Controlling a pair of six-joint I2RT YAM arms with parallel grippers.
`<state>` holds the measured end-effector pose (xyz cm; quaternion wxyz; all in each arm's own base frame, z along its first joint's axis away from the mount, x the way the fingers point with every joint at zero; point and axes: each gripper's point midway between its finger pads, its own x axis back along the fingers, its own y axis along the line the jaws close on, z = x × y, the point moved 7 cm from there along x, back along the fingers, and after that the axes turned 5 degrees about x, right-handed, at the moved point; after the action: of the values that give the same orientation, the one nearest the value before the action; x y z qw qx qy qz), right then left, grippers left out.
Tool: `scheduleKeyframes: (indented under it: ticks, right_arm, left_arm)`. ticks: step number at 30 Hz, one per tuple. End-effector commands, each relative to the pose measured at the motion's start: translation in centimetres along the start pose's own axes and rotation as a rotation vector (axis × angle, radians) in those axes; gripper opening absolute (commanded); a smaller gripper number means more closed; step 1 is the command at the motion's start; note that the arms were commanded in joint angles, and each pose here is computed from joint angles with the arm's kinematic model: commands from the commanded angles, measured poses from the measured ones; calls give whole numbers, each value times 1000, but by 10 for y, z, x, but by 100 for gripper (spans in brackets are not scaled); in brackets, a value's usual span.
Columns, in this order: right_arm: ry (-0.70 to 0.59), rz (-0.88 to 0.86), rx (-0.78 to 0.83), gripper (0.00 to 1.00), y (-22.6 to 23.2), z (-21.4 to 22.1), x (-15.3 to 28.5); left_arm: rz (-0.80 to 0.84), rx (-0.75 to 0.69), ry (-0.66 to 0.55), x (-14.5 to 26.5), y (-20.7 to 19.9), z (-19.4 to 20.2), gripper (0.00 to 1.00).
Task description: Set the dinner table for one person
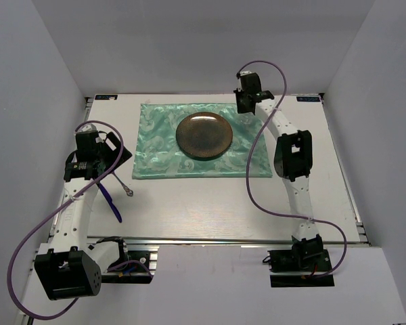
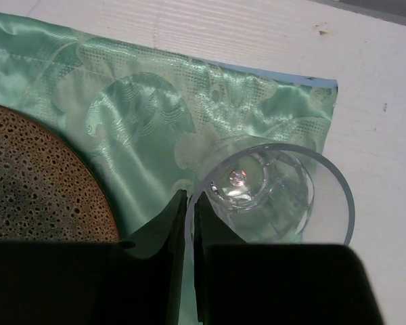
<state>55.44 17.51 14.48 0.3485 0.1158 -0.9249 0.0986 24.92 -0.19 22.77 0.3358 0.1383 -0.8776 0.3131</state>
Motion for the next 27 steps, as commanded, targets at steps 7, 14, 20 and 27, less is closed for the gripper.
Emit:
scheduleKeyframes:
  ticks: [7, 14, 20, 27]
  right_arm:
    - [-200, 17, -9, 89, 3, -60, 34]
    - [-288, -41, -105, 89, 1, -75, 151]
    - [-327, -286, -196, 89, 43, 19, 224]
    - [-238, -602, -233, 82, 111, 118, 243]
  left_arm:
    - [-6, -11, -7, -2, 2, -1, 98]
    - [-159, 24, 19, -20, 16, 0, 98]
    - [-324, 120, 97, -46, 28, 3, 98]
    - [-443, 187, 156, -73, 38, -9, 98]
